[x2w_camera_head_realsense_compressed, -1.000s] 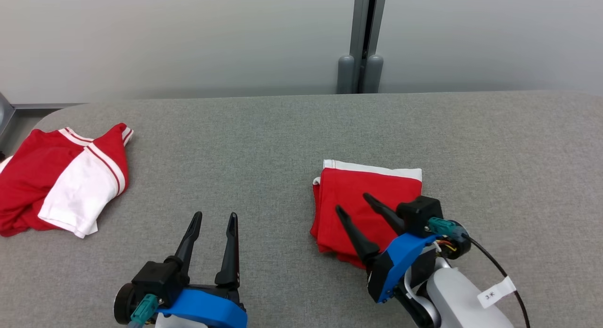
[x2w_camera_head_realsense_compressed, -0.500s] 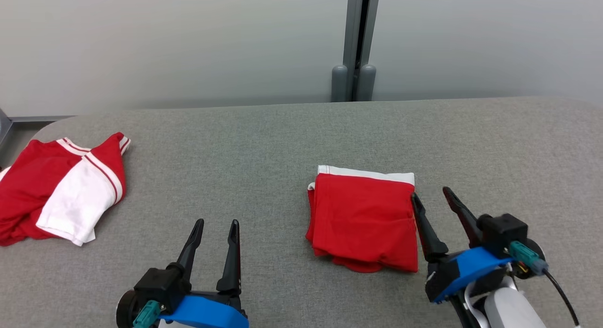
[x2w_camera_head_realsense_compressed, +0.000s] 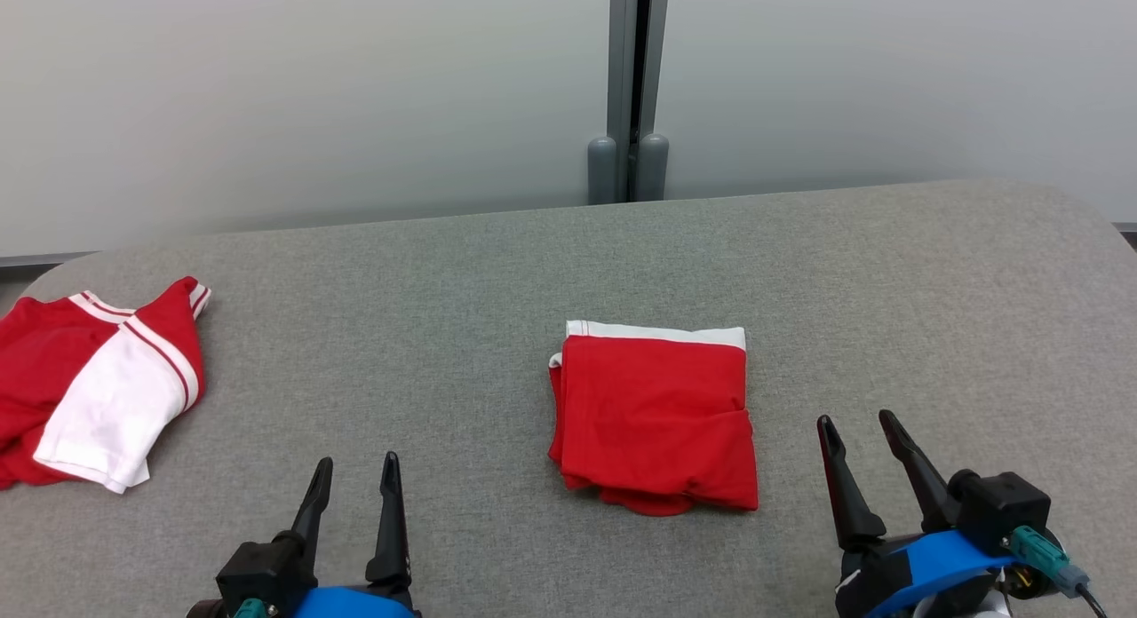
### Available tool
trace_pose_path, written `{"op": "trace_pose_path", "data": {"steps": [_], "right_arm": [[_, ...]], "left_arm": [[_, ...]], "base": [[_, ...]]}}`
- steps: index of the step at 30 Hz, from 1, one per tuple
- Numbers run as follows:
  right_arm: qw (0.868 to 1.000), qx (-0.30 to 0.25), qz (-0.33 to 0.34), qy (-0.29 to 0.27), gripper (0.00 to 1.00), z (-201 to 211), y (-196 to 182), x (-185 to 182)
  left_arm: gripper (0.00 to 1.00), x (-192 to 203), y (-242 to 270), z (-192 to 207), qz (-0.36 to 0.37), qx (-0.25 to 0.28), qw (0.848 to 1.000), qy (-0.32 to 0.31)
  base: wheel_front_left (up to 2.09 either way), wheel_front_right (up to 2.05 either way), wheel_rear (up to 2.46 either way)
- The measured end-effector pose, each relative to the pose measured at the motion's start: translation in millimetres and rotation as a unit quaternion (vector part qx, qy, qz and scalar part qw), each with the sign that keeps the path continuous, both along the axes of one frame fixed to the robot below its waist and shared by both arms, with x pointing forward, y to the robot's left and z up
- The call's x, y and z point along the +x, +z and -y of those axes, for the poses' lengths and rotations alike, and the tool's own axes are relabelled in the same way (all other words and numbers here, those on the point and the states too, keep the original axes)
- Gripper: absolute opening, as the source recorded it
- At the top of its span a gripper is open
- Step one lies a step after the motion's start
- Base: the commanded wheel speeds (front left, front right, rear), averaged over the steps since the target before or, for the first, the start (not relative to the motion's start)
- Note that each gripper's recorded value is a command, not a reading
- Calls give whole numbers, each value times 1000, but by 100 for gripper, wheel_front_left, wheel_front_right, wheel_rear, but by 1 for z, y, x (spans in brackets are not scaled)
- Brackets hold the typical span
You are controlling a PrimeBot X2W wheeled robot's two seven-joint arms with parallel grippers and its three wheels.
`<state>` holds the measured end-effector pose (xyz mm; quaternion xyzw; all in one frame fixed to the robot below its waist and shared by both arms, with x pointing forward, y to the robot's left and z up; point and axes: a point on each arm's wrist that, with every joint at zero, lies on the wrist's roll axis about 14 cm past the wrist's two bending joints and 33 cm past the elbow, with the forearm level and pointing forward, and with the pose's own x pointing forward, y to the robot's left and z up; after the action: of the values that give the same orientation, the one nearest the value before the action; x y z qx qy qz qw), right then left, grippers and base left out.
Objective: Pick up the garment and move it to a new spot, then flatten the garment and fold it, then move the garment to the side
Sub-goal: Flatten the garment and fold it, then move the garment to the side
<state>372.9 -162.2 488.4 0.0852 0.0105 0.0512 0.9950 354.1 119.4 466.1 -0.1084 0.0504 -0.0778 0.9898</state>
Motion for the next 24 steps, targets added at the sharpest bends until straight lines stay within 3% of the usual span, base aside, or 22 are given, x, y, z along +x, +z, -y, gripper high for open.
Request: {"op": "trace_pose_path", "data": {"steps": [24], "right_arm": [[1000, -13, -17, 4, 100, -1, -11, -3]], "left_arm": [[100, -5, -19, -16, -23, 7, 999, 28]], "base": [[0, 0, 0]]}}
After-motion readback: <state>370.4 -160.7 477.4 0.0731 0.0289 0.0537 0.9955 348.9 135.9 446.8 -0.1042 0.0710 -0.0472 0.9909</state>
